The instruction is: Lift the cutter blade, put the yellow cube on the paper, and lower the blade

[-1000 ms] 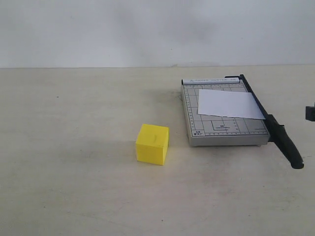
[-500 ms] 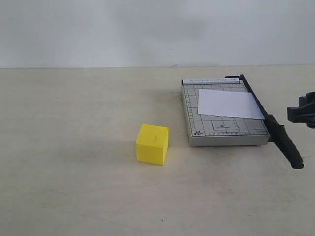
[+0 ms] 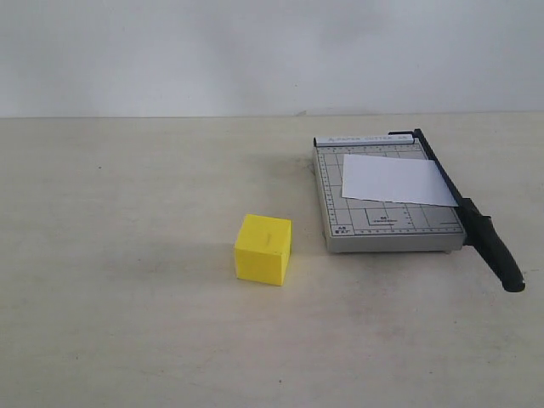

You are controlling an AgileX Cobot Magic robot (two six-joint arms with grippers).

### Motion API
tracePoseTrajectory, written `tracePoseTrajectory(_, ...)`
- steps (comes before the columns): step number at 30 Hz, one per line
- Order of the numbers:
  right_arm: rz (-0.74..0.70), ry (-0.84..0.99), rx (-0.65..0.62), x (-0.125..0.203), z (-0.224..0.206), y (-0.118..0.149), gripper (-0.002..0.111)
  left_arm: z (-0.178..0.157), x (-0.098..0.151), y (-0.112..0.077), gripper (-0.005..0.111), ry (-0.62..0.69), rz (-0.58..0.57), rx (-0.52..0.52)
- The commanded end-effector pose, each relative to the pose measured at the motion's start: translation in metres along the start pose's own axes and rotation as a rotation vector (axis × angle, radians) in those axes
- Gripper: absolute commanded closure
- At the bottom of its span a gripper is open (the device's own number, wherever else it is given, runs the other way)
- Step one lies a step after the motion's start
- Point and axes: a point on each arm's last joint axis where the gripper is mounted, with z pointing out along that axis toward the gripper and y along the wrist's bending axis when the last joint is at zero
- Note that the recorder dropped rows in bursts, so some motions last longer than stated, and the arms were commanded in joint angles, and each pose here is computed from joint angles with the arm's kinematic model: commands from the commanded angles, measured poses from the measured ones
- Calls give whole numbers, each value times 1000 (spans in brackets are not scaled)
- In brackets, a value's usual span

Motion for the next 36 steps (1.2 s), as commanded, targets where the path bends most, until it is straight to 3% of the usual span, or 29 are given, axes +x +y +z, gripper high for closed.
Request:
tracePoseTrajectory(1, 323, -33, 223, -13, 0, -31, 48, -1, -2, 0, 102, -20, 0, -3)
tracePoseTrajectory(6, 447, -60, 90, -22, 3, -23, 48, -1, -2, 0, 102, -20, 0, -3)
tracePoseTrajectory(11, 573, -54, -229, -28, 1, 4, 48, -1, -2, 0, 102, -20, 0, -3)
tracePoseTrajectory(14, 557, -52, -427, -33, -5, 20, 48, -1, -2, 0, 102, -20, 0, -3)
tracePoseTrajectory(18, 426, -96, -614, -37, -13, 35, 48, -1, -2, 0, 102, -20, 0, -3)
tracePoseTrajectory(23, 301, -122, -635, -32, -16, 41, 48, -1, -2, 0, 102, -20, 0, -3)
tracePoseTrajectory(25, 359, -131, -590, -28, -15, 41, 48, -1, -2, 0, 102, -20, 0, -3)
tracePoseTrajectory(27, 509, -149, -575, -24, -17, 42, 48, -1, -2, 0, 102, -20, 0, -3)
tracePoseTrajectory(30, 644, -175, -665, -24, -20, 46, 48, -1, -2, 0, 102, -20, 0, -3)
tracePoseTrajectory(36, 710, -93, -757, -20, -24, 53, 48, -1, -2, 0, 102, -20, 0, -3)
